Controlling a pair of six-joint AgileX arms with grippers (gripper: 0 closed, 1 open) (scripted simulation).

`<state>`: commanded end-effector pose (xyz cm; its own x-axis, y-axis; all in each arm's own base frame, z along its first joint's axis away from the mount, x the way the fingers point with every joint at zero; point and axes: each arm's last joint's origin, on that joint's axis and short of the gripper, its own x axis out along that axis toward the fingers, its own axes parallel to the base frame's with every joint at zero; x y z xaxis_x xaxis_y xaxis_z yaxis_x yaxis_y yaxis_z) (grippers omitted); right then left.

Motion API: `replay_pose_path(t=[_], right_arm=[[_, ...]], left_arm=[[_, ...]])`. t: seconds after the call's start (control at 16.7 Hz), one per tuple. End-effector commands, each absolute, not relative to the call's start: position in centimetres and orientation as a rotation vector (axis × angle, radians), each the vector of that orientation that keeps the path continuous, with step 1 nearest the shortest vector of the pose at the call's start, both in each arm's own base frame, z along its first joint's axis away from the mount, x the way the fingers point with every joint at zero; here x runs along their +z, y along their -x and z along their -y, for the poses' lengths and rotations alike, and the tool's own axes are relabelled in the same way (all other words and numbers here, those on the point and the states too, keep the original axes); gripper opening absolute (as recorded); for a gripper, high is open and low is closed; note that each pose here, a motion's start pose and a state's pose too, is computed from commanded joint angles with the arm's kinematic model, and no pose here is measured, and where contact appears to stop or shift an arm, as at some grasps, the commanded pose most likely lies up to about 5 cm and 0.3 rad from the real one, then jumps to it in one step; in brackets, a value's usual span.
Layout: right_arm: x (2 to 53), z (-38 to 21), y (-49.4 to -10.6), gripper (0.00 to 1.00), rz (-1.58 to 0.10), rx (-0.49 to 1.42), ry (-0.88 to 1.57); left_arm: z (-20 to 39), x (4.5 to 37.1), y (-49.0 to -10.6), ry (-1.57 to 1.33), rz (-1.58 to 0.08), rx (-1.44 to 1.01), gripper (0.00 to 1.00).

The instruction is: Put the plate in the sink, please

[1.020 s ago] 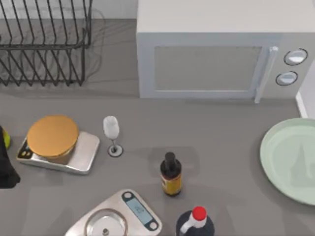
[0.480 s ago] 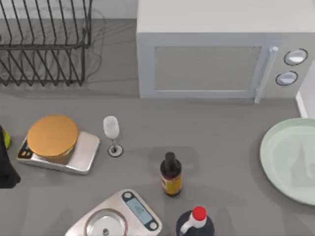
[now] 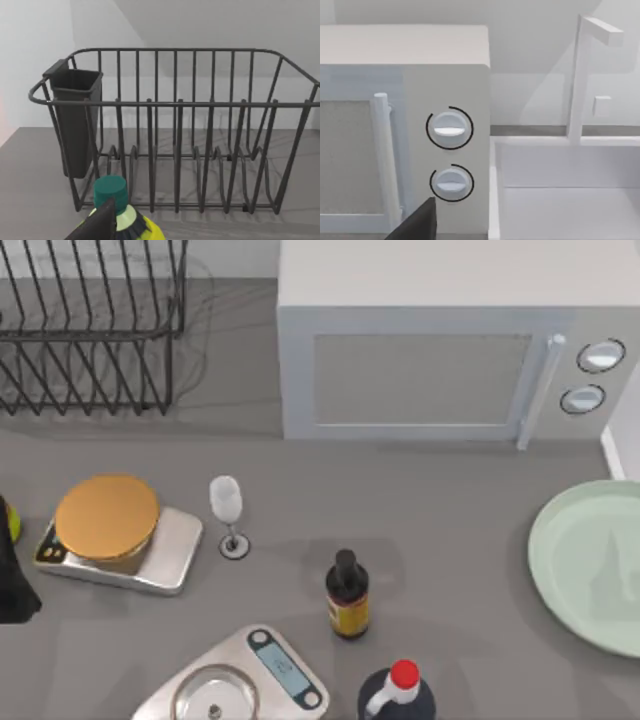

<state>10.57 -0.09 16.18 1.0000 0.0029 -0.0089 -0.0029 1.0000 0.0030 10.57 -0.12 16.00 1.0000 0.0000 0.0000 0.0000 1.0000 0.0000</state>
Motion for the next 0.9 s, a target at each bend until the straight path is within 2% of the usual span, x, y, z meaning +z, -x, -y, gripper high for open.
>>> replay_pose_path(t=[0.18,0.36,0.6,0.9], right_arm=[[17.7,-0.2,-10.7,1.0,-0.088,0.026,-0.027],[20.1,-0.7,-11.6,1.0,-0.251,0.061,-0.063],[23.3,-2.2,-15.0,1.0,-0.569,0.099,-0.104],[24.6,-5.6,-21.9,1.0,-1.017,0.098,-0.107]], left_arm=[[0.1,16.0,-10.6,0.0,0.0,0.0,1.0],[0.1,16.0,-10.6,0.0,0.0,0.0,1.0],[0.1,16.0,-10.6,0.0,0.0,0.0,1.0],[0.1,16.0,-10.6,0.0,0.0,0.0,1.0]])
